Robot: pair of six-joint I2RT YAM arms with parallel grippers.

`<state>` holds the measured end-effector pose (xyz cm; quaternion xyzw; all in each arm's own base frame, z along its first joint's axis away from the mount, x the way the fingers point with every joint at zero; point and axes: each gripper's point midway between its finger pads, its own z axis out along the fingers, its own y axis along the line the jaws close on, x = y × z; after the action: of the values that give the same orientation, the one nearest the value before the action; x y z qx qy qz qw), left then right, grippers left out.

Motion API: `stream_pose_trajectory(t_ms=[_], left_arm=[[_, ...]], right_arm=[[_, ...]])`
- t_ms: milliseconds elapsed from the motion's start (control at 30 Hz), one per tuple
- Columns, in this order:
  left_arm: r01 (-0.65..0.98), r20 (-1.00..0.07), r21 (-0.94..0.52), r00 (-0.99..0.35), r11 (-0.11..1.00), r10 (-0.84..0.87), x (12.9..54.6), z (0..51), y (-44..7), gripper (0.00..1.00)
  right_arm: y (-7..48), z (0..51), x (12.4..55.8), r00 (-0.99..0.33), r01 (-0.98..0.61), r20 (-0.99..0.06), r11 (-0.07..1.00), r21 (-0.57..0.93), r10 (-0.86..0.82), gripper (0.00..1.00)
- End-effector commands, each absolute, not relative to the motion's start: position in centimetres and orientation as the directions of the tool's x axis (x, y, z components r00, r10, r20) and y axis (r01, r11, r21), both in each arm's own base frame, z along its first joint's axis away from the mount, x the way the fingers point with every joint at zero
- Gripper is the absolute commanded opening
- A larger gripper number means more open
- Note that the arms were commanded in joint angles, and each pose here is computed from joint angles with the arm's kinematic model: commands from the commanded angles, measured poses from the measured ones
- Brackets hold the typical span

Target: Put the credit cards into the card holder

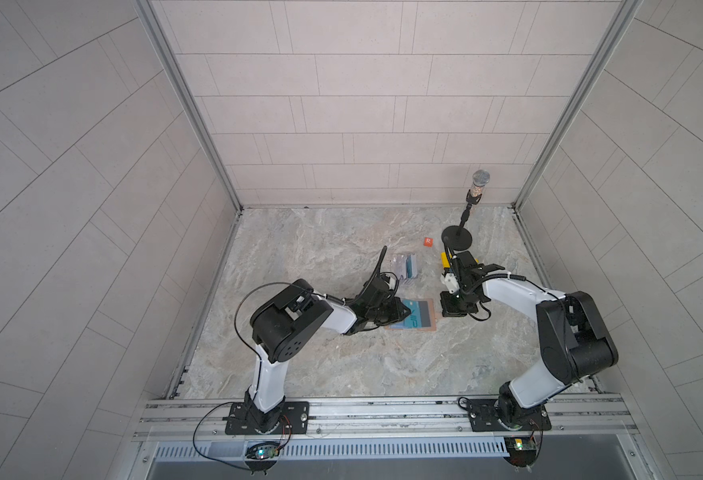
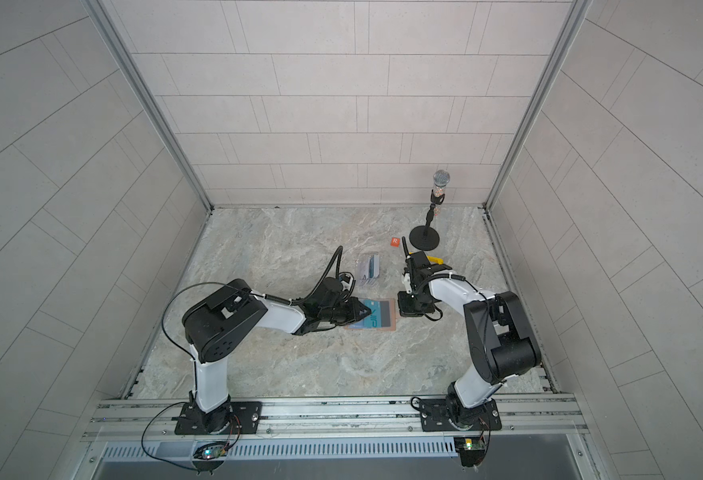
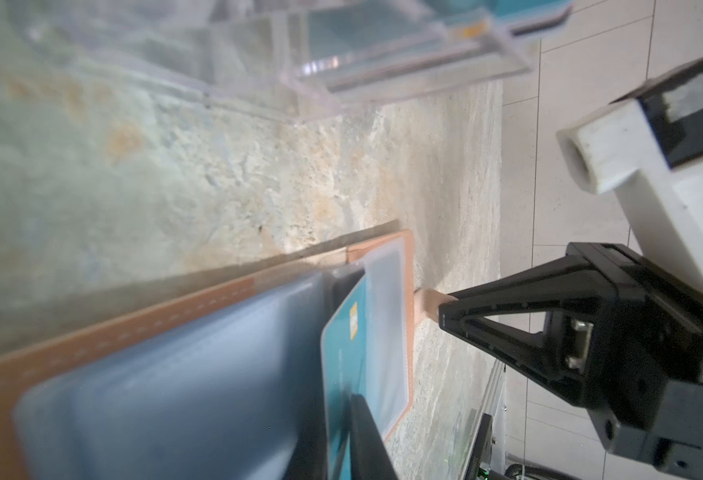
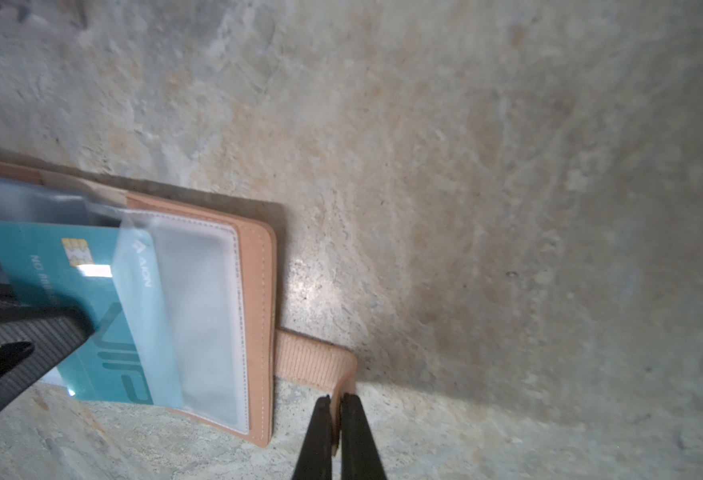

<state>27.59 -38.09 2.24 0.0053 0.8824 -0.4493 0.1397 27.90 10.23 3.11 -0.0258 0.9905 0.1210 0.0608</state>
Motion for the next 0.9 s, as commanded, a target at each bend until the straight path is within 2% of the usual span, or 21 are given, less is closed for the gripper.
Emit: stream_pose_trajectory(t_ms=[0, 433, 867], left_arm=[[0.083, -0.178, -0.723, -0.982, 0.686, -0.069, 25.4, -1.6, -36.5, 0.22], [0.153, -0.248, -0.657, -0.969, 0.738, -0.02, 25.6, -0.1, -35.5, 0.47], [0.253, -0.333, -0.553, -0.94, 0.794, 0.067, 26.0, 1.9, -34.3, 0.63]], right_arm=[[10.7, 3.2, 27.7, -0.992, -0.076, -0.114, 0.968, 0.24, -0.05, 0.06], [10.4, 3.6, 27.7, -0.991, -0.073, -0.127, 0.972, 0.223, -0.045, 0.06], [10.2, 3.5, 27.6, -0.991, -0.071, -0.128, 0.974, 0.215, -0.044, 0.05]])
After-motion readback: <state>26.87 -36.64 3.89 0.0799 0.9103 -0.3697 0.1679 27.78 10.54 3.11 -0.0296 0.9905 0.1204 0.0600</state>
